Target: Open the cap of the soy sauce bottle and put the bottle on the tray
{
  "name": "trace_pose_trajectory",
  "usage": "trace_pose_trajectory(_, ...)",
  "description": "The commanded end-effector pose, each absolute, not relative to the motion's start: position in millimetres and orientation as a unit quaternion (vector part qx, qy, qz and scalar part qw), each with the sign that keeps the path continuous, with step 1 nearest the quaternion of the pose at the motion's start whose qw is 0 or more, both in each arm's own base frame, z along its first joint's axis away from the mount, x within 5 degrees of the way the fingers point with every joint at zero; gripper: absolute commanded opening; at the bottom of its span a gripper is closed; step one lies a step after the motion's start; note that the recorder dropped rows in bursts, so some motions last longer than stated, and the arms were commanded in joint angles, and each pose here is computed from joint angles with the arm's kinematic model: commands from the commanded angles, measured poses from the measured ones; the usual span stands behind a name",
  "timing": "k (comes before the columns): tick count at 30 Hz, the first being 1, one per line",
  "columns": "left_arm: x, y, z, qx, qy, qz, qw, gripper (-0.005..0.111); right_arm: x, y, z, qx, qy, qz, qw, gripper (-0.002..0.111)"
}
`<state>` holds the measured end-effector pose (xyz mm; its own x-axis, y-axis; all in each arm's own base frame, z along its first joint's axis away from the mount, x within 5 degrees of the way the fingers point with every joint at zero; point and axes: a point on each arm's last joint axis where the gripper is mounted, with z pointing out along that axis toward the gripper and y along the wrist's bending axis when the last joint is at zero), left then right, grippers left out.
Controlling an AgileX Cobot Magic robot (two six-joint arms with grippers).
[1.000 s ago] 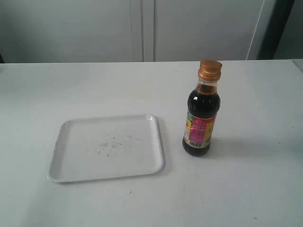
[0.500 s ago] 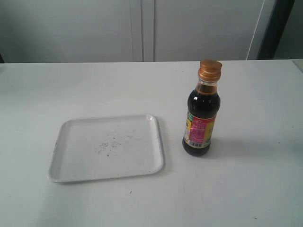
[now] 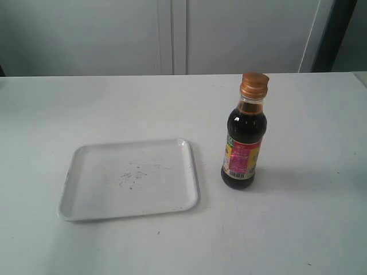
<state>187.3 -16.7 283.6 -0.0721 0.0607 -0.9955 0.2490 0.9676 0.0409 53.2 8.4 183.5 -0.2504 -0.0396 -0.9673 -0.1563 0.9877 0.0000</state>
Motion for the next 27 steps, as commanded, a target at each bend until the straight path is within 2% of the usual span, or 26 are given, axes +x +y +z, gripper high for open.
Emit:
trace_pose_trajectory(1, 194.9, -30.1, 284.1, 0.145, 0.728, -0.103, 0.662, 0.0, 53.1, 7.9, 182.8, -0.056, 0.787, 0.047, 0.612, 0.0)
trace_pose_trajectory(11, 209.1, -69.7, 279.8, 0.222, 0.755, -0.109, 0.607, 0.0, 53.1, 7.9, 182.8, -0.056, 0.787, 0.047, 0.612, 0.0)
trace_pose_trajectory(18, 215.9, -96.2, 270.0, 0.282, 0.727, -0.164, 0.605, 0.0, 53.1, 7.9, 182.8, -0.056, 0.787, 0.047, 0.612, 0.0)
trace_pose_trajectory(27, 227.2, -114.3, 257.2, 0.307, 0.683, -0.244, 0.617, 0.0, 53.1, 7.9, 182.8, -0.056, 0.787, 0.047, 0.612, 0.0)
